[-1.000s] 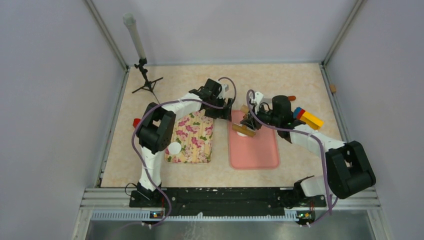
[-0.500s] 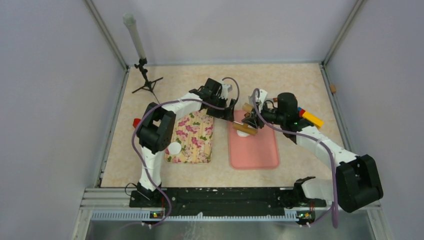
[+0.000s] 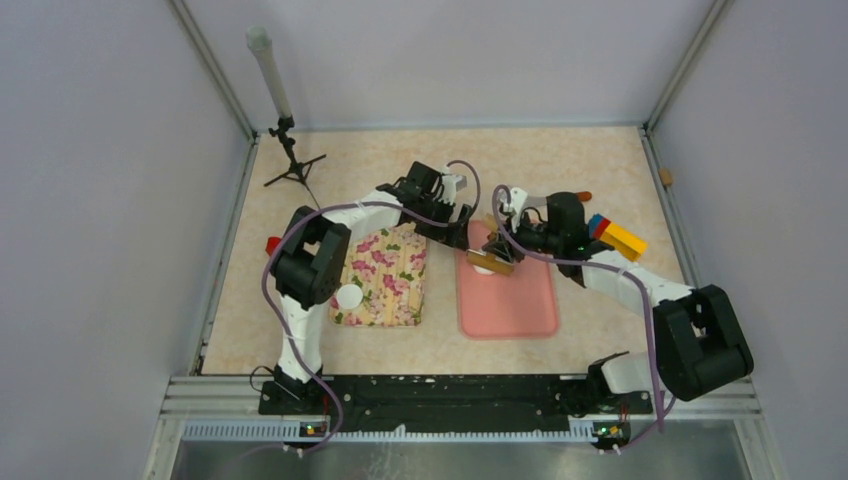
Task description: Roll out the dumpling wrappers from the dough
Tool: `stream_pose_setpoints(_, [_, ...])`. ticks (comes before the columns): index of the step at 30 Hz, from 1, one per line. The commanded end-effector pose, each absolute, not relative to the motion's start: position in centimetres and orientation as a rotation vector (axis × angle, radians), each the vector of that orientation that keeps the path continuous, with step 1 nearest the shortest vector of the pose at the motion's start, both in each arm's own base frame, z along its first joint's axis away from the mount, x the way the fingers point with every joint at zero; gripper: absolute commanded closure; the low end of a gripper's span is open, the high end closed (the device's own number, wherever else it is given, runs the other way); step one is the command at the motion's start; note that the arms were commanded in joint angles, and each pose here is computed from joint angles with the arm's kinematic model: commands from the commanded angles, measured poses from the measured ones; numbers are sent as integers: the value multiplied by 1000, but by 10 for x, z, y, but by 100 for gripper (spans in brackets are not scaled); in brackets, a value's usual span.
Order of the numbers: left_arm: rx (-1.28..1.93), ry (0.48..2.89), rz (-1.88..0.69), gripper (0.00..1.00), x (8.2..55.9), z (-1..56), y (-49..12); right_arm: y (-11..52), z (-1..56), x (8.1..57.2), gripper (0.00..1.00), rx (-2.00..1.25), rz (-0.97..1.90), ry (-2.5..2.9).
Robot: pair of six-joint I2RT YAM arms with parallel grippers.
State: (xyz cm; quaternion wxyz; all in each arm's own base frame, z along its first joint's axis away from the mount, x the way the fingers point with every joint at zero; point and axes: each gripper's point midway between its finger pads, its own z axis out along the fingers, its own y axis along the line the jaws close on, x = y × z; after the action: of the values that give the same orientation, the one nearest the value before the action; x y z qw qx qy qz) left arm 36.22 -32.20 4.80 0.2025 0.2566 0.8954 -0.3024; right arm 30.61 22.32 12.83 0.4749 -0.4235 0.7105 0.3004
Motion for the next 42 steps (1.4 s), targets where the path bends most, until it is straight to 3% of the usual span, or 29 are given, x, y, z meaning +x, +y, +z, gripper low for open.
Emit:
stream_pose_setpoints(1, [768, 2397, -911, 4, 360, 71, -328, 217, 116, 303, 100, -1095, 698, 1746])
stream_pose_setpoints(8, [757, 2360, -910, 4, 371, 78, -323, 215, 118, 297, 100, -1138, 690, 1727])
stream_pose_setpoints(17, [655, 2391, -970, 6, 380, 84, -300, 209, 221, 313, 100, -930, 623, 1481])
stream_pose_setpoints(27, [604, 2329, -1067, 6, 386, 106, -289, 218, 140, 324, 100, -985, 660, 1697])
stream_pose_setpoints(42, [615, 2301, -1176, 6, 381, 118, -294, 206, 86, 278, 100, -1129, 706, 1911])
